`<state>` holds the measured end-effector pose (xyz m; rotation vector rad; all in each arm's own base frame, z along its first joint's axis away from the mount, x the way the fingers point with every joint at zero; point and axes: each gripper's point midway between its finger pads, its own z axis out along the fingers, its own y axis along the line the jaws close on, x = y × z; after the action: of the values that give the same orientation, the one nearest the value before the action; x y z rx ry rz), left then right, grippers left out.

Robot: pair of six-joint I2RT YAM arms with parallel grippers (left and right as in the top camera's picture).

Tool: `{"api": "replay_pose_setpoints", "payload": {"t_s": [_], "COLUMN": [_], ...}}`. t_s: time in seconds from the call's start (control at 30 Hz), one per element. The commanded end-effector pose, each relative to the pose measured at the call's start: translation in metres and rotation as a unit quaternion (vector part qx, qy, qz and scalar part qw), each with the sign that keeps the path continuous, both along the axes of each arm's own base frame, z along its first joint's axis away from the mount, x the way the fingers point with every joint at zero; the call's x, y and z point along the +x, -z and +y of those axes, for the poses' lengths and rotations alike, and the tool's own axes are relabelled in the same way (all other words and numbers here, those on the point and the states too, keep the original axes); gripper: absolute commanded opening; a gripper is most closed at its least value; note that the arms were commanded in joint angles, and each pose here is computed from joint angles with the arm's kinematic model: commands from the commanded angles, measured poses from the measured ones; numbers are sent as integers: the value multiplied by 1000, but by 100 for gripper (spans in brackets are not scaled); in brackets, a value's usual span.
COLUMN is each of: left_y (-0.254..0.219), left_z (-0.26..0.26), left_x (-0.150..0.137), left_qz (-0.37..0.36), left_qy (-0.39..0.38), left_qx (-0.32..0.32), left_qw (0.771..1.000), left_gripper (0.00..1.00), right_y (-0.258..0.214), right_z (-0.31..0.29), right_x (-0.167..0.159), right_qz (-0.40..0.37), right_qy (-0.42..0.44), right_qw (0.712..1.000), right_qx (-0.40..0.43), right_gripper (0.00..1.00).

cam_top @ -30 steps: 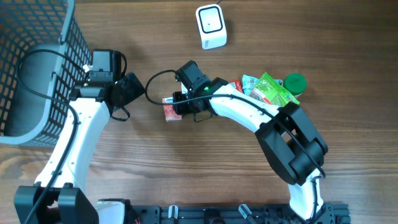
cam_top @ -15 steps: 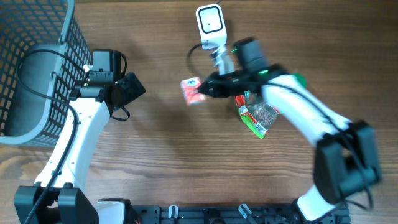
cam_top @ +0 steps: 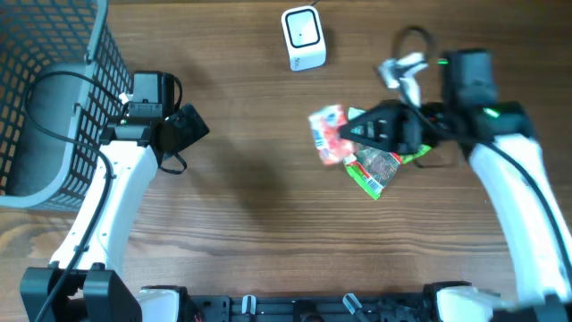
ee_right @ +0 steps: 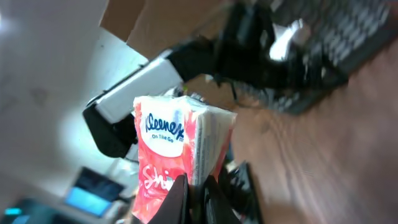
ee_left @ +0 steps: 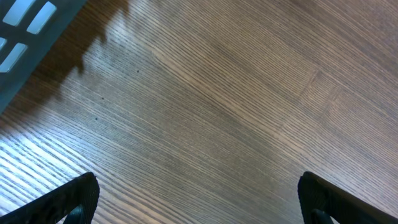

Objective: Scan the item barcode
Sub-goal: 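Grasp the red Kleenex tissue pack with the right gripper and lift it, then hold the tissue pack over the white scanner with the right gripper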

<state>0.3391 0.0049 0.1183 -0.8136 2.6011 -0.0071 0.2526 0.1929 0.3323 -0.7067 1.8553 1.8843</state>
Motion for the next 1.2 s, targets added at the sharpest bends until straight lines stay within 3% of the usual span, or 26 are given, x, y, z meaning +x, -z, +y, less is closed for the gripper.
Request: {"api": "replay_pose_setpoints", "payload": {"t_s": [0.0, 0.17, 0.23, 0.27, 0.4, 0.43, 0.47, 0.53, 0.7, 0.87, 1.0, 1.17], "left_y": [-6, -6, -6, -6, -6, -6, -6, -6, -6, -6, -6, -6], "left_z": [2, 2, 2, 2, 2, 2, 2, 2, 2, 2, 2, 2], "left_x": [4, 4, 4, 4, 4, 4, 4, 4, 4, 4, 4, 4], "left_qz": [-9, -9, -9, -9, -9, -9, -9, -9, -10, -9, -9, -9], "left_qy": [-2, -2, -2, -2, -2, -2, -2, -2, -2, -2, -2, -2], "left_qx": [4, 4, 4, 4, 4, 4, 4, 4, 4, 4, 4, 4], "left_qw": [1000, 1000, 1000, 1000, 1000, 1000, 1000, 1000, 1000, 1000, 1000, 1000], "left_gripper": [100, 100, 100, 100, 100, 100, 100, 100, 100, 100, 100, 100], "right_y": [-38, -39, -9, 45, 90, 108, 118, 122, 72, 39, 57, 127], "right_z": [-18, -18, -20, -46, -60, -68, -68, -62, -63, -61, -29, 0], "right_x": [-24, -25, 0, 50, 77, 85, 91, 101, 133, 187, 226, 275], "right_qz": [-69, -92, -80, -11, 14, 30, 22, 18, 31, -40, -115, -179], "right_qy": [14, 18, 83, 230, 314, 355, 372, 392, 404, 447, 452, 442], "right_qw": [997, 995, 991, 945, 878, 838, 815, 791, 762, 704, 678, 614], "right_qx": [29, 24, -65, -230, -360, -414, -445, -468, -505, -550, -568, -629], "right_gripper": [4, 4, 4, 4, 4, 4, 4, 4, 4, 4, 4, 4]}}
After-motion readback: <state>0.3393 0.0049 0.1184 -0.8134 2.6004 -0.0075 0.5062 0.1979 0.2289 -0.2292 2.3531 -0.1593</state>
